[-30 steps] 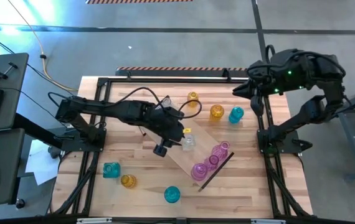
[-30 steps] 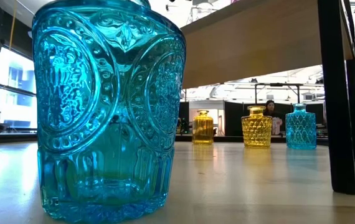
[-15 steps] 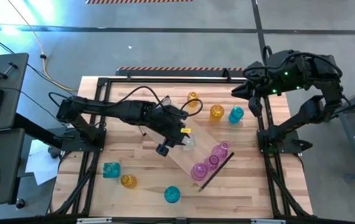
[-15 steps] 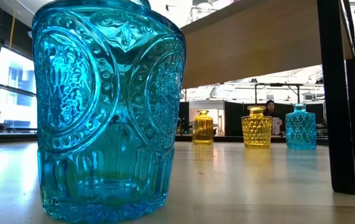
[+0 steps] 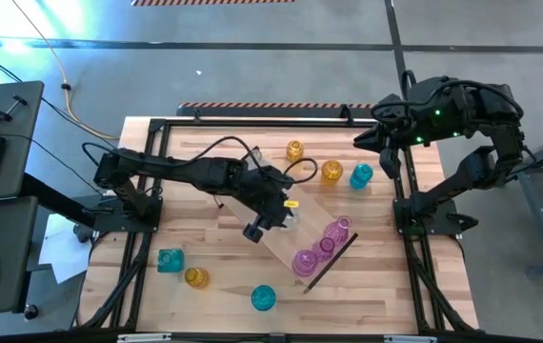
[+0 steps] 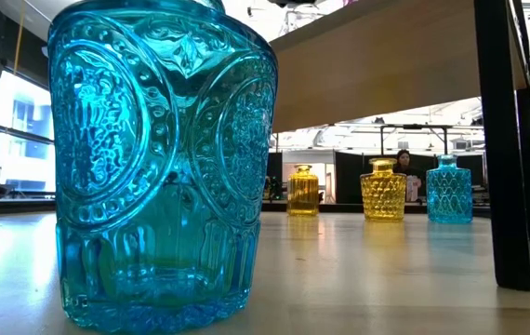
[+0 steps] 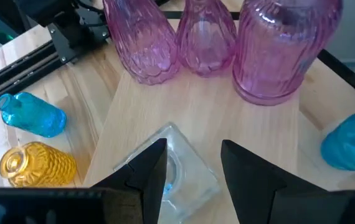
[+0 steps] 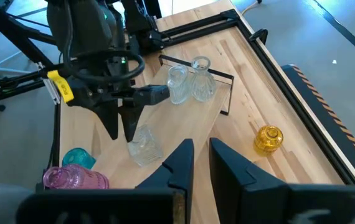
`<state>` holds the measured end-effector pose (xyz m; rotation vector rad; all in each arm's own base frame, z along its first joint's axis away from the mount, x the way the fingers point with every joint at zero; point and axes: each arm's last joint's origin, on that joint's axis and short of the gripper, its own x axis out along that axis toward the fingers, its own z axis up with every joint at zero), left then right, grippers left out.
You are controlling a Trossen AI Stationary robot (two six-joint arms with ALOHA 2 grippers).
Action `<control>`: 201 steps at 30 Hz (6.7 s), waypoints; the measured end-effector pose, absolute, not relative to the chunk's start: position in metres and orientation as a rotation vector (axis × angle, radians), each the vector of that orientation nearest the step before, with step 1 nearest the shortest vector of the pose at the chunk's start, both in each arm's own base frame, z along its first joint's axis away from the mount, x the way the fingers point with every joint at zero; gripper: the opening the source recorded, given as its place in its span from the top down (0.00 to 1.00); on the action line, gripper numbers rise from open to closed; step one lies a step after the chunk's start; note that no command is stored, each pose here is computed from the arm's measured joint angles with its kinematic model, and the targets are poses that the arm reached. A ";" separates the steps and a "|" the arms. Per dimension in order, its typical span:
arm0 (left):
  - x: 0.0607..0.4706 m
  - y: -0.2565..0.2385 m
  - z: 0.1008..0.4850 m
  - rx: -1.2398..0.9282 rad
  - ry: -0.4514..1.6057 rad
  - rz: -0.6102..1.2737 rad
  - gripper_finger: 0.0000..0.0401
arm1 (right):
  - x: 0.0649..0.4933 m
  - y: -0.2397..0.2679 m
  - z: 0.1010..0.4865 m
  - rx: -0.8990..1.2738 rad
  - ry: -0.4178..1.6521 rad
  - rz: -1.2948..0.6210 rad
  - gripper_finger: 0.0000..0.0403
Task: Sort vases onto shelf
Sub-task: Put the transparent flower vase on the shelf aligned with the other transparent flower vases
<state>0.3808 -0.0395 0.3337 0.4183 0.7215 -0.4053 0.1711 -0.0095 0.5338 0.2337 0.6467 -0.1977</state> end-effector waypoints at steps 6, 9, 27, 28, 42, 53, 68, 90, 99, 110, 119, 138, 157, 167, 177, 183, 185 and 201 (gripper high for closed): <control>0.381 -0.033 0.333 0.409 0.730 -0.389 0.64 | 0.171 -0.010 0.534 0.234 0.646 -0.197 0.92; 0.381 -0.029 0.333 0.399 0.734 -0.376 0.64 | 0.171 -0.009 0.534 0.236 0.647 -0.192 0.92; 0.374 -0.030 0.328 0.302 0.833 -0.410 0.64 | 0.171 -0.009 0.534 0.234 0.650 -0.173 0.92; 0.373 -0.030 0.328 0.296 0.840 -0.409 0.64 | 0.171 -0.009 0.534 0.233 0.650 -0.172 0.92; 0.359 -0.029 0.343 0.253 0.985 -0.390 0.64 | 0.171 -0.009 0.534 0.223 0.651 -0.169 0.92; 0.352 -0.028 0.345 0.221 1.068 -0.357 0.64 | 0.171 -0.009 0.534 0.210 0.653 -0.160 0.92; 0.333 -0.027 0.352 0.164 1.152 -0.327 0.64 | 0.170 -0.008 0.533 0.196 0.668 -0.149 0.92; 0.318 -0.018 0.355 0.169 1.250 -0.235 0.64 | 0.170 -0.008 0.533 0.207 0.671 -0.125 0.92; 0.310 -0.011 0.360 0.107 1.270 -0.167 0.64 | 0.170 -0.008 0.533 0.203 0.671 -0.124 0.92; 0.306 -0.007 0.360 0.067 1.301 -0.130 0.64 | 0.170 -0.008 0.533 0.203 0.672 -0.124 0.92; 0.305 -0.004 0.359 0.086 1.320 -0.094 0.64 | 0.170 -0.008 0.533 0.203 0.672 -0.123 0.92; 0.300 0.005 0.359 0.083 1.368 -0.041 0.64 | 0.170 -0.007 0.532 0.211 0.677 -0.106 0.92; 0.284 0.004 0.391 0.036 1.237 0.022 0.64 | 0.170 -0.007 0.532 0.209 0.677 -0.106 0.92; 0.314 -0.016 0.420 -0.032 0.843 0.047 0.64 | 0.170 -0.008 0.533 0.203 0.671 -0.128 0.92; 0.344 -0.032 0.388 -0.135 0.851 0.426 0.64 | 0.170 -0.008 0.533 0.203 0.670 -0.130 0.92; 0.344 -0.047 0.376 -0.193 0.802 0.656 0.71 | 0.170 -0.008 0.532 0.205 0.674 -0.132 0.92; 0.343 -0.051 0.370 -0.231 0.767 0.716 0.74 | 0.170 -0.008 0.532 0.204 0.674 -0.131 0.92; 0.342 -0.078 0.332 -0.388 0.631 0.859 0.99 | 0.170 -0.008 0.532 0.191 0.675 -0.126 0.92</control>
